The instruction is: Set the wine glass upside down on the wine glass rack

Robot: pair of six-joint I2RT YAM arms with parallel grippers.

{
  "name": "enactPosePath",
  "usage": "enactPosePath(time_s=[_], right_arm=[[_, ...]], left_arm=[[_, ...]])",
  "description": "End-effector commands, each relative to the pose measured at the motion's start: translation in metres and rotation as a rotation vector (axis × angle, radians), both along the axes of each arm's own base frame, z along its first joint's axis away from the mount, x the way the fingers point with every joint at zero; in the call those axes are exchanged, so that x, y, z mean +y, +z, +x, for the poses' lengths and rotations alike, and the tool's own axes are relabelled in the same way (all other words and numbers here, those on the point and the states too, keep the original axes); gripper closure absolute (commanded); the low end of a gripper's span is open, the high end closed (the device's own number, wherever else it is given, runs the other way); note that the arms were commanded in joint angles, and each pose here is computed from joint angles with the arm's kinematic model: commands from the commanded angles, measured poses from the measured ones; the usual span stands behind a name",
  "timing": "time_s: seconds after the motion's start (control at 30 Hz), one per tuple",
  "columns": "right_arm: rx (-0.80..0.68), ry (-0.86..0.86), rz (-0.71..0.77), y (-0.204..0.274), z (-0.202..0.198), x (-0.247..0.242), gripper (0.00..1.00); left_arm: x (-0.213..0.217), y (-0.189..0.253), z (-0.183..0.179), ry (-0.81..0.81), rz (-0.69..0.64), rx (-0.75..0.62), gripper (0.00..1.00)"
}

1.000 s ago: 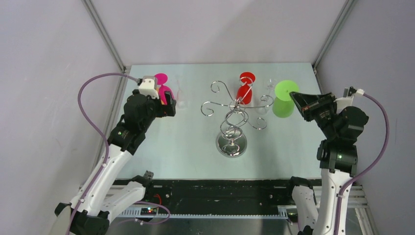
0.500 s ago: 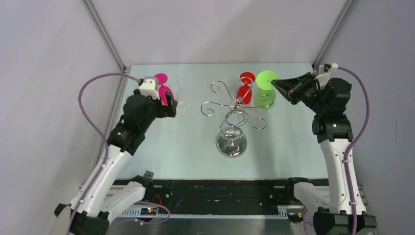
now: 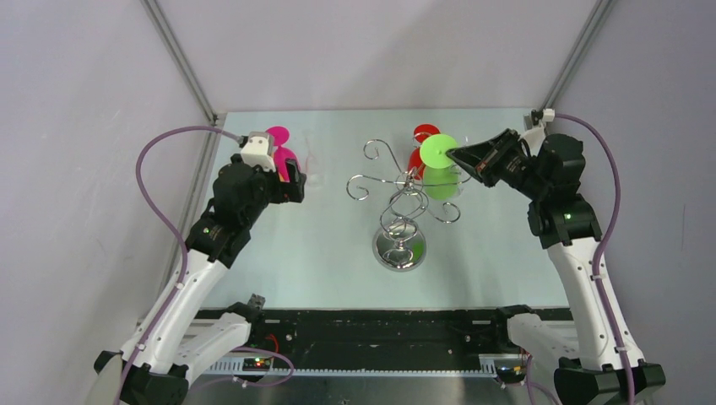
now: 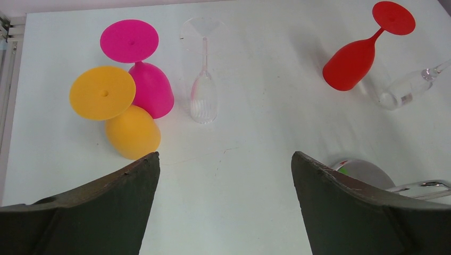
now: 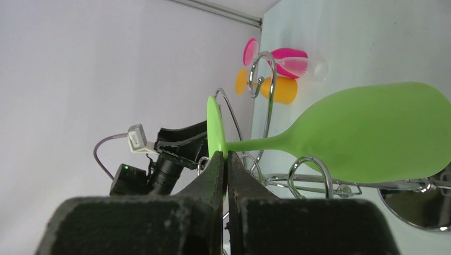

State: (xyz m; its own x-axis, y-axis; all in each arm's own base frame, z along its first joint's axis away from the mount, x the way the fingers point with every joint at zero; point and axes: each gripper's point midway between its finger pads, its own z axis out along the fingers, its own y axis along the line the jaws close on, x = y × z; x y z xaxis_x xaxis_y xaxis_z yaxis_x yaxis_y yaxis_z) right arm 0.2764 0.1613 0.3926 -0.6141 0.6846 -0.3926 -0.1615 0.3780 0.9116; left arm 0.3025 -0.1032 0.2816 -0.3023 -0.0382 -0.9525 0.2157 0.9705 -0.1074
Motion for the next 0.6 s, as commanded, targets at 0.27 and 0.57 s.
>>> enactPosePath(time_s=[0.27,0.57], right_arm=[[-0.055,0.008,-0.040,0.017,-0.028,0.000,1.00],[-0.056,-0.027,-0.077,0.013,-0.046,-0.011,1.00]], left_arm=[[-0.003,0.004,-0.001,-0.027,0.011,-0.026,0.02],[0.002,0.004,0.001,0.008,0.009,-0.028,0.02]])
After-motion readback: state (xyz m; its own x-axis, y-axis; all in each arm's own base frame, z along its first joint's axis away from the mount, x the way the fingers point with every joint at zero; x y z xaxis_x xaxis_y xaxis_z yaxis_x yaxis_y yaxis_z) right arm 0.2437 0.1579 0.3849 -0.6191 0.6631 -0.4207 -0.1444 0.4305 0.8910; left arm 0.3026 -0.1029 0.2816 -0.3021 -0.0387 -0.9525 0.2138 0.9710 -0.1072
